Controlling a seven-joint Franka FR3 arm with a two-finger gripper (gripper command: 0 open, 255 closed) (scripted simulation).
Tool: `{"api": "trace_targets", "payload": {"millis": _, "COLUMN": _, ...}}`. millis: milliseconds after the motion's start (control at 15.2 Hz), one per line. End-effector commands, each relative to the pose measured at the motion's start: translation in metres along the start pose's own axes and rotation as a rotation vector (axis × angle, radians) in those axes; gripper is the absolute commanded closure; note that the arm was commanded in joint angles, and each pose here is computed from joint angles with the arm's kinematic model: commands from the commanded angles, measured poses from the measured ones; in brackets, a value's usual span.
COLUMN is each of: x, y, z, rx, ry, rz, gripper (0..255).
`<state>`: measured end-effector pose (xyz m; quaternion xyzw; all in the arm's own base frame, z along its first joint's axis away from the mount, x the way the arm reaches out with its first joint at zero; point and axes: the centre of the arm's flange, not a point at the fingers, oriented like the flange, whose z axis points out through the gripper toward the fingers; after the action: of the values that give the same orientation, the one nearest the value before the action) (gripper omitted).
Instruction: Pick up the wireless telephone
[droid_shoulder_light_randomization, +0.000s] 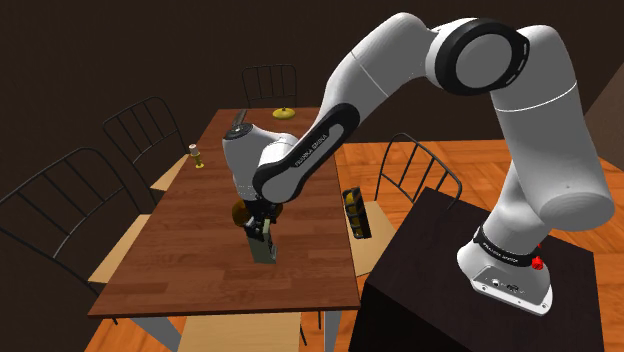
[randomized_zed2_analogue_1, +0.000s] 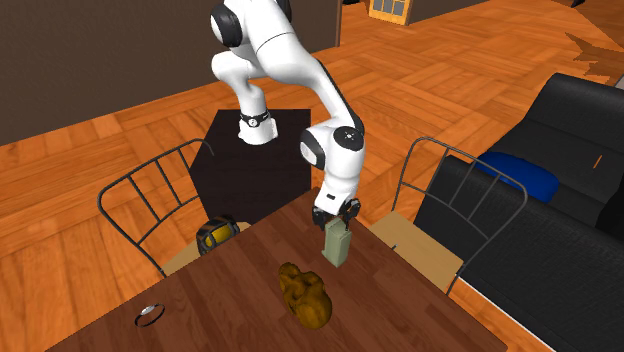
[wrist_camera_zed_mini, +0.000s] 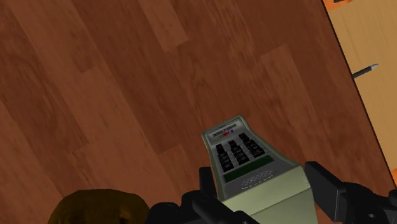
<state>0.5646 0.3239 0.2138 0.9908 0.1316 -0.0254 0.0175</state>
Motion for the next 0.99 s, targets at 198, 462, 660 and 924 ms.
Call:
{"api": "trace_targets", "payload": {"millis": 198, "x": -0.001, "y": 0.002, "z": -0.020, "rx": 0.000, "ry": -0.002, "rz": 0.000, "gripper": 255}}
{"api": "trace_targets", "payload": {"millis": 462, "x": -0.002, "y": 0.002, "z": -0.041, "rx": 0.000, "ry": -0.002, "rz": 0.000, "gripper": 255}}
{"api": "trace_targets", "payload": {"millis": 660, "x": -0.003, "y": 0.003, "z": -0.057, "rx": 0.000, "ry": -0.002, "rz": 0.000, "gripper": 255}}
{"api": "trace_targets", "payload": {"millis": 924, "x": -0.004, "y": 0.003, "z": -0.078, "rx": 0.000, "ry": -0.002, "rz": 0.000, "gripper": 255}}
